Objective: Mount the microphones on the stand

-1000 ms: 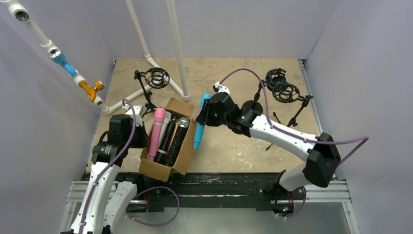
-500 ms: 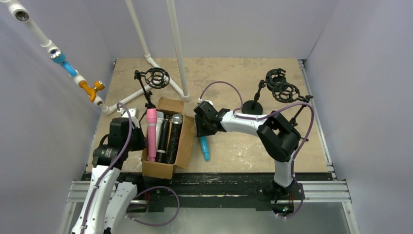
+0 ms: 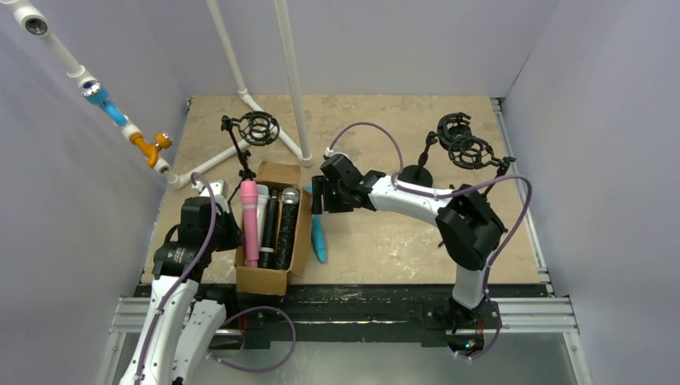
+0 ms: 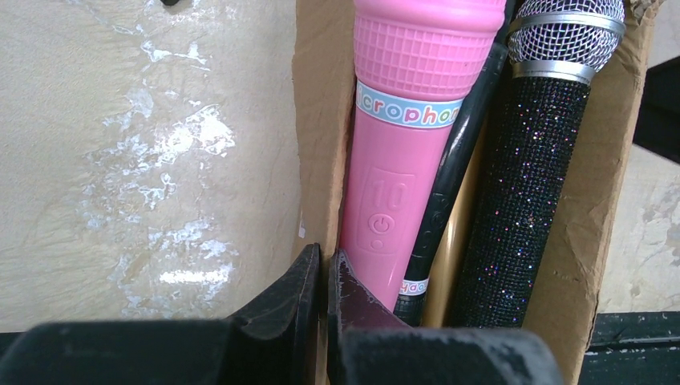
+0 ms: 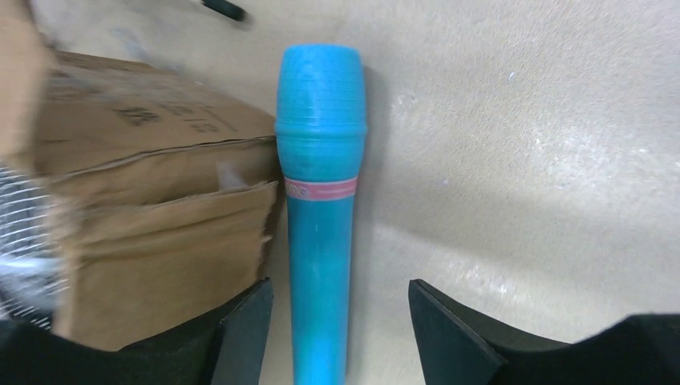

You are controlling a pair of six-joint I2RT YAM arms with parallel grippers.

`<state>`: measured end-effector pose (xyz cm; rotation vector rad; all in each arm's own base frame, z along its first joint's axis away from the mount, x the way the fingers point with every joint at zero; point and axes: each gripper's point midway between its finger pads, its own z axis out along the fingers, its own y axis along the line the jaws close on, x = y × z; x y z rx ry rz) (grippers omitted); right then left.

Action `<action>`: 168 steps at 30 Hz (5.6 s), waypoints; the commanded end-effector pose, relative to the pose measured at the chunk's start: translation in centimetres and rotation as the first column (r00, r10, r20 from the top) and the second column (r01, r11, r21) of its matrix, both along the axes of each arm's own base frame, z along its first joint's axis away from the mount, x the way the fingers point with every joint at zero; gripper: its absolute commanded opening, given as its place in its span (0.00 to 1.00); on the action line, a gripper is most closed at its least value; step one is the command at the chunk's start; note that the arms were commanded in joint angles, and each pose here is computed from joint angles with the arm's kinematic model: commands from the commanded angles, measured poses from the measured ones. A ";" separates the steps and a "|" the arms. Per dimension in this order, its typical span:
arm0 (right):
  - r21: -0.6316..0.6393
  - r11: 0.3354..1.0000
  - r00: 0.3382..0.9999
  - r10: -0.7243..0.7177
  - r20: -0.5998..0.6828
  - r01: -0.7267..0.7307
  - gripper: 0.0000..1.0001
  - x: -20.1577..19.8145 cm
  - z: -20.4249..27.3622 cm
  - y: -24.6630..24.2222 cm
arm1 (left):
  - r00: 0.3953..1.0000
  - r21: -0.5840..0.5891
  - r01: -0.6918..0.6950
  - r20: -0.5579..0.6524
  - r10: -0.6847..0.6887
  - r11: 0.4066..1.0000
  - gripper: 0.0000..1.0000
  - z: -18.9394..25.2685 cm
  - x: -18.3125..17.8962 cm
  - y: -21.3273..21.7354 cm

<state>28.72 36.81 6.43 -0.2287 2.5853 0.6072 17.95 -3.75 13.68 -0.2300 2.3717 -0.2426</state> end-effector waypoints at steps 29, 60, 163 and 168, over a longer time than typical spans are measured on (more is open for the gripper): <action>0.458 0.838 0.952 0.219 0.216 -0.297 0.58 -6.4 15.3 14.9 | 0.987 -0.066 -0.012 0.159 0.023 0.998 0.00 3.0 2.2 -0.7; 0.489 0.806 0.943 0.276 0.187 -0.333 0.23 -8.4 14.0 19.3 | 0.985 -0.077 0.040 0.172 -0.026 0.996 0.00 3.8 2.1 -1.4; 0.101 0.984 0.974 0.124 0.190 -0.145 0.57 -7.4 14.0 10.5 | 0.957 -0.032 -0.145 0.249 0.149 0.989 0.00 6.3 1.0 1.8; 0.033 0.987 0.977 0.149 0.153 -0.156 0.57 -7.9 10.9 11.0 | 0.956 -0.030 -0.149 0.251 0.152 0.988 0.00 6.5 1.0 1.9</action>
